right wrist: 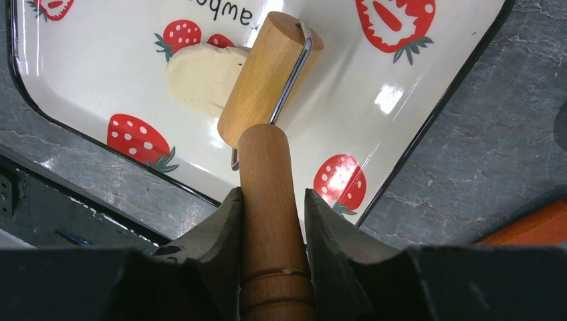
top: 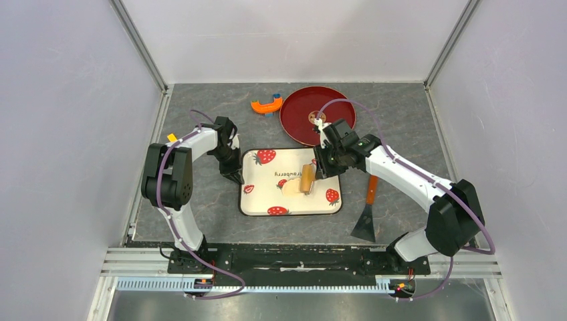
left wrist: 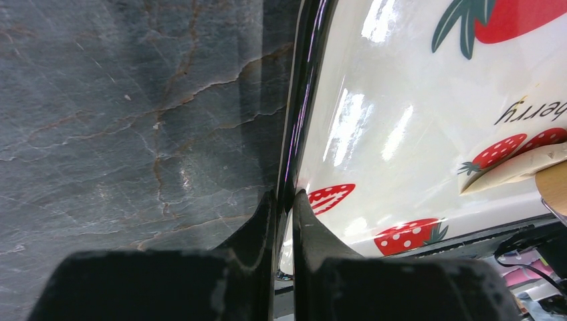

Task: Roll out the dumpling wrappers from the dough

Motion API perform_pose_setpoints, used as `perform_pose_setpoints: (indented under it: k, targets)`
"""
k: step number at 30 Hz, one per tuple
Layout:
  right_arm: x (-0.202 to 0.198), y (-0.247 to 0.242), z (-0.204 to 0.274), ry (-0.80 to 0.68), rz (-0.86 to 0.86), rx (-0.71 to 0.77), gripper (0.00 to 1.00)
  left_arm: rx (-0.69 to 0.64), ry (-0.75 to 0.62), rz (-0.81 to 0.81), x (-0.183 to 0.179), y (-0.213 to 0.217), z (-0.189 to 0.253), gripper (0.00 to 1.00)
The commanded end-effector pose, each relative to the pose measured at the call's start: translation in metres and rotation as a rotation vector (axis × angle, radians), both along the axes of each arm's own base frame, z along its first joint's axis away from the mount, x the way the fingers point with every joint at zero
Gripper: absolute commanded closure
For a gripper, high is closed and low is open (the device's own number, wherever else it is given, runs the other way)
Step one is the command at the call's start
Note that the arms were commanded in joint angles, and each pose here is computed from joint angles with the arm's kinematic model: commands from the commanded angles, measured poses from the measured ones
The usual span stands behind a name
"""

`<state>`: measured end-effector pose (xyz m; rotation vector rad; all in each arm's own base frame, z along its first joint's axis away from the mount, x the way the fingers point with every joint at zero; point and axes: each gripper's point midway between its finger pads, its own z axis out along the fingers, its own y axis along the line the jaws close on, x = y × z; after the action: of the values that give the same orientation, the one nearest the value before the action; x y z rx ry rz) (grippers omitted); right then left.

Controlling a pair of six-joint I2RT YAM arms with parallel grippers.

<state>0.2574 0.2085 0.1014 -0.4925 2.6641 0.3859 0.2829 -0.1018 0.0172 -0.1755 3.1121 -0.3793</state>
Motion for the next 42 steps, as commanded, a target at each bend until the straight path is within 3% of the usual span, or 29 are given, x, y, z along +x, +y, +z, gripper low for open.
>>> perform_pose_setpoints:
  k: [1, 42]
  targets:
    - [-0.067, -0.146, -0.056, 0.273, 0.025, -0.691, 1.00, 0.422, 0.015, -0.043, -0.004, 0.104, -0.023, 0.98]
    - [-0.049, -0.124, -0.036, 0.198, 0.034, -0.576, 1.00, 0.312, 0.005, -0.062, -0.005, 0.084, -0.023, 0.98]
